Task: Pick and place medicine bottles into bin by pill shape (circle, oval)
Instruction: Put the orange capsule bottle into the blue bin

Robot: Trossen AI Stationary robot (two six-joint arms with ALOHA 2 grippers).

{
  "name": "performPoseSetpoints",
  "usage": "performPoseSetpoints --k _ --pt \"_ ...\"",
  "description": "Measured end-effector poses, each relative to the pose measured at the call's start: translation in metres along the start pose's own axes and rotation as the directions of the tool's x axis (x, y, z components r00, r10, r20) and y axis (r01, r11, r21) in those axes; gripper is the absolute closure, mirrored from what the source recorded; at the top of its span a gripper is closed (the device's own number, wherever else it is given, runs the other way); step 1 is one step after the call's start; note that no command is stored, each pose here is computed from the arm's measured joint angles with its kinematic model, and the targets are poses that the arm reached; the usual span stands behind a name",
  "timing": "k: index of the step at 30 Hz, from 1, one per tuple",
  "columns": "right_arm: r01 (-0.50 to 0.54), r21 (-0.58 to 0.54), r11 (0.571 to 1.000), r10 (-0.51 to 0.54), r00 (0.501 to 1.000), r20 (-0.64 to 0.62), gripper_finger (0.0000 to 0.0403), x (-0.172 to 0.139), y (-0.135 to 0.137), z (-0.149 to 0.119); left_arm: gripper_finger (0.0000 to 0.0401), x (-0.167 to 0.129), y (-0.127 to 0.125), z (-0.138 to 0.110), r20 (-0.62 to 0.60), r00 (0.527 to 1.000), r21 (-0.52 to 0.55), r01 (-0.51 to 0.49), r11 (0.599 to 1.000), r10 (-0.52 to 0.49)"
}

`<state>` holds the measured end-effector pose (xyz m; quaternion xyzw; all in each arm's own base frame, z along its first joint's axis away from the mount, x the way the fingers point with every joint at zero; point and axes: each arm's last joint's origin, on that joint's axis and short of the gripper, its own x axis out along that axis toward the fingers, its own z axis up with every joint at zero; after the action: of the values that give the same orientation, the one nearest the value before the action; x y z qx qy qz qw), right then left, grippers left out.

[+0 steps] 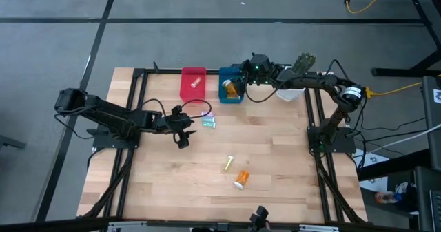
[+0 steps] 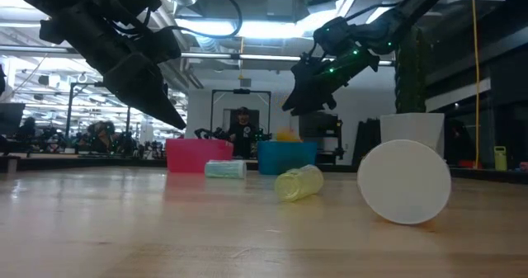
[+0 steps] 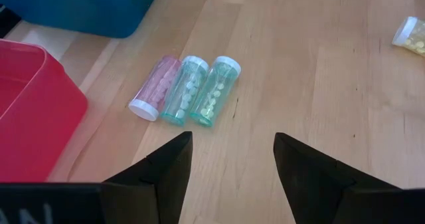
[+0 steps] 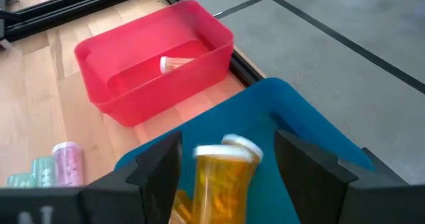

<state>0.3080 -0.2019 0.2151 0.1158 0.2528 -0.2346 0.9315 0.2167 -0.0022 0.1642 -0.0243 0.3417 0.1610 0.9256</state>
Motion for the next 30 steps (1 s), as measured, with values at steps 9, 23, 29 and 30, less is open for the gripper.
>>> performPoseSetpoints --k 9,23,29,30 --pt "0.003 0.000 1.000 -0.003 1.000 -0.001 0.0146 0.000 0.000 0.000 0.0195 0.000 0.000 0.000 0.000 1.000 0.000 0.000 1.000 0.000" --pt "-0.292 0.053 0.955 0.291 0.885 -0.364 0.0146 -0.005 0.049 -0.037 0.0195 0.000 0.000 0.000 0.000 1.000 0.000 0.000 1.000 0.000" --pt "-0.366 0.013 0.931 0.330 0.825 -0.458 0.0146 -0.012 0.097 -0.052 0.0195 0.000 0.000 0.000 0.000 1.000 0.000 -0.001 1.000 0.001" --pt "-0.367 -0.004 0.930 0.323 0.822 -0.469 0.0146 -0.013 0.105 -0.054 0.0195 0.000 0.000 0.000 0.000 1.000 0.000 0.000 1.000 0.000"
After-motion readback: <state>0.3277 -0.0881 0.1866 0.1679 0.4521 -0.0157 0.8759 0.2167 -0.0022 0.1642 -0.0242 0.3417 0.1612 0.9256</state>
